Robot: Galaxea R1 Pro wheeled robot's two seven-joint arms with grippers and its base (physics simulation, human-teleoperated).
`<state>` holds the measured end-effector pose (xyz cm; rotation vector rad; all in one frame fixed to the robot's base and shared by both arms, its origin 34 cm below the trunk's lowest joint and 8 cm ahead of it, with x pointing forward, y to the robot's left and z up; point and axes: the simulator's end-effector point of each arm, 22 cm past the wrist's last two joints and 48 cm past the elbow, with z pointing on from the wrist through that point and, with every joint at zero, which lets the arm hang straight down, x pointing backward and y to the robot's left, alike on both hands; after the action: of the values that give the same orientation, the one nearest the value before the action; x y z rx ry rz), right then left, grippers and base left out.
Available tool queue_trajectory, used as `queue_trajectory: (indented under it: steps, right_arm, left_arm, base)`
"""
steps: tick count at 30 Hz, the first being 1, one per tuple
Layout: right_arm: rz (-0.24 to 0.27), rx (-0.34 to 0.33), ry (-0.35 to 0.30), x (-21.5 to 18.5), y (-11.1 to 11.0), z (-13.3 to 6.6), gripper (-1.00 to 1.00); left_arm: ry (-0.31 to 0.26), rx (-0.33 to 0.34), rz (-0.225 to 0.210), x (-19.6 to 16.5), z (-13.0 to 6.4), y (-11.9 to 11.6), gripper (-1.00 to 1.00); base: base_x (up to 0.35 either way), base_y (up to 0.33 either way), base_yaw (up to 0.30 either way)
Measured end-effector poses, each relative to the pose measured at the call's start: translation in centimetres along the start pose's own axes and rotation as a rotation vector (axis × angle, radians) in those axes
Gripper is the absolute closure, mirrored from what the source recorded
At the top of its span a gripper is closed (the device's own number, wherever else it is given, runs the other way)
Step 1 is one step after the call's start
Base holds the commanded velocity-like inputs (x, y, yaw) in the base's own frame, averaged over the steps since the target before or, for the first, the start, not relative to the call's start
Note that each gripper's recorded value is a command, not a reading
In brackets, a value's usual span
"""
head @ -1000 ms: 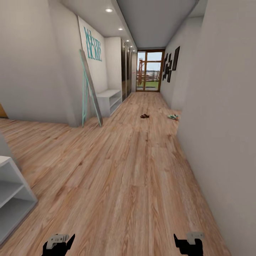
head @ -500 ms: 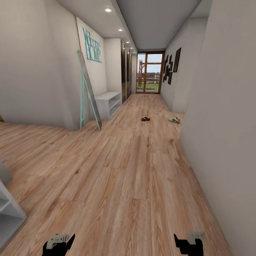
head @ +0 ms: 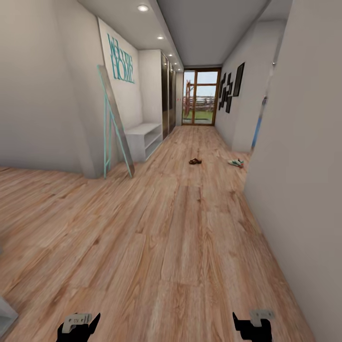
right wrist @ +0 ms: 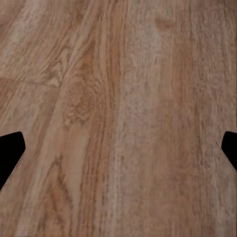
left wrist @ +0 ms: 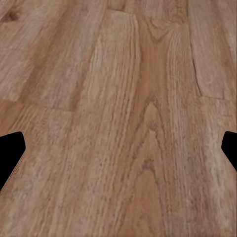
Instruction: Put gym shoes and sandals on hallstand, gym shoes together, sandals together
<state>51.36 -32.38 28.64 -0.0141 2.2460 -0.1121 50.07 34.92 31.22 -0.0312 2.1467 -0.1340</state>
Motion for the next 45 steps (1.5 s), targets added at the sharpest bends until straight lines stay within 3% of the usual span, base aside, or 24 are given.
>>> queue_trajectory:
  steps: [45]
  right_arm:
    - [0.0,0.002,0.002,0.08,-0.05,-0.02,-1.0]
  left_arm:
    - [0.003,0.0,0.001,0.05,-0.01,0.05,-1.0]
  base:
    - [0.339,0.0,0.0]
